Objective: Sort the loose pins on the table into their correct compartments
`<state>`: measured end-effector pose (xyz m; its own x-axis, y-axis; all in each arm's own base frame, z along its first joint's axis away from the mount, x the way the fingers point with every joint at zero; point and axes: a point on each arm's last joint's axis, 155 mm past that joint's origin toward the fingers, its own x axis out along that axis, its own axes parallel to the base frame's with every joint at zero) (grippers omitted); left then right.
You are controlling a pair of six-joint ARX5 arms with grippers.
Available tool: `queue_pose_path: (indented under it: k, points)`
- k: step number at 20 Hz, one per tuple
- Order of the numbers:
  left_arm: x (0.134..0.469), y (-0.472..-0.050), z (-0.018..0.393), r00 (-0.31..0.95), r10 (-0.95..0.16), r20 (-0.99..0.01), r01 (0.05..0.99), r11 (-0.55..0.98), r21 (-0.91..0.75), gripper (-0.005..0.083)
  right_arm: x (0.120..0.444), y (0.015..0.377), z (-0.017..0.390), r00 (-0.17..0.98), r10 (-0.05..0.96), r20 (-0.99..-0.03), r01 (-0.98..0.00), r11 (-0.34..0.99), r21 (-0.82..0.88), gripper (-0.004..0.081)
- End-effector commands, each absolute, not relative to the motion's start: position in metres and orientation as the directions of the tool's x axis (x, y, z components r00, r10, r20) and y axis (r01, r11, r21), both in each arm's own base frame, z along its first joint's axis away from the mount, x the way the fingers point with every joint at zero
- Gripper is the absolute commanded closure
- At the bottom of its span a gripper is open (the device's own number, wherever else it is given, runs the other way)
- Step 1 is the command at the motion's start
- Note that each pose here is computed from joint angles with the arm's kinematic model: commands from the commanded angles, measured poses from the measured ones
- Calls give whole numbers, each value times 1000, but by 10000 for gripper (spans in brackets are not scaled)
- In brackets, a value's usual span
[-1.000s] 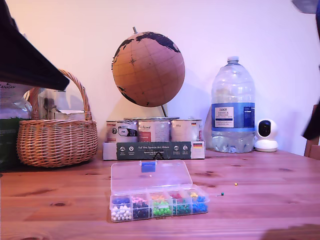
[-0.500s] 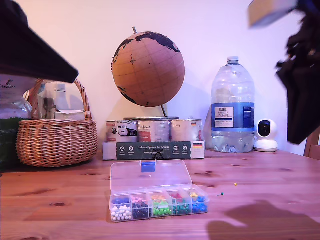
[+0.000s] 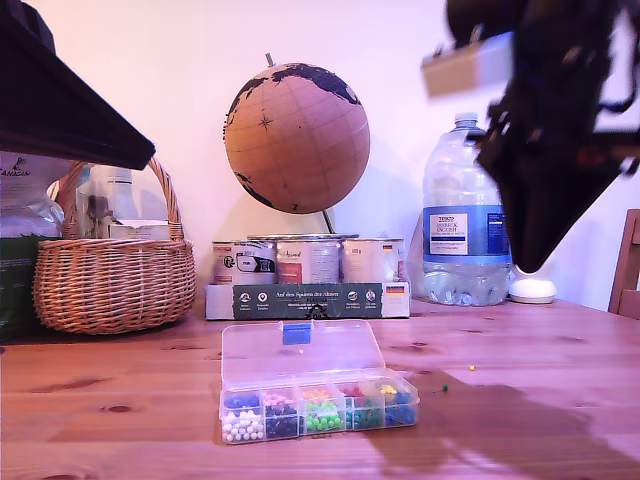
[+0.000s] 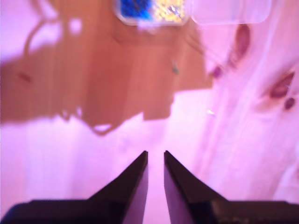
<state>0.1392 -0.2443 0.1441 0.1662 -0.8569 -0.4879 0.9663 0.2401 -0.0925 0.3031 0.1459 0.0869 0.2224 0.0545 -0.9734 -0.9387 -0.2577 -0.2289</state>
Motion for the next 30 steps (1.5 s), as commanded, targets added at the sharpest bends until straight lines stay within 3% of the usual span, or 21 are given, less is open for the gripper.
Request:
queue_pose_path:
  k: [1, 4, 14, 24, 30]
  points:
    - [139, -245, 144, 162, -858, -487, 966, 238, -98, 797, 311, 147, 77, 204, 34, -978, -936, -286, -205, 668]
    - [138, -245, 144, 160, -857, -491, 966, 238, -101, 797, 328, 150, 72, 214, 35, -976, -932, -293, -215, 607]
    - [133, -247, 144, 137, -863, -487, 971, 214, -106, 797, 367, 128, 51, 254, 19, -967, -924, -291, -248, 608]
    - [127, -249, 143, 116, -862, -493, 974, 196, -113, 797, 377, 147, 42, 255, 124, -959, -907, -313, -282, 607]
    - [127, -249, 142, 116, -862, -493, 974, 196, -113, 797, 376, 150, 30, 228, 133, -965, -910, -324, -259, 605]
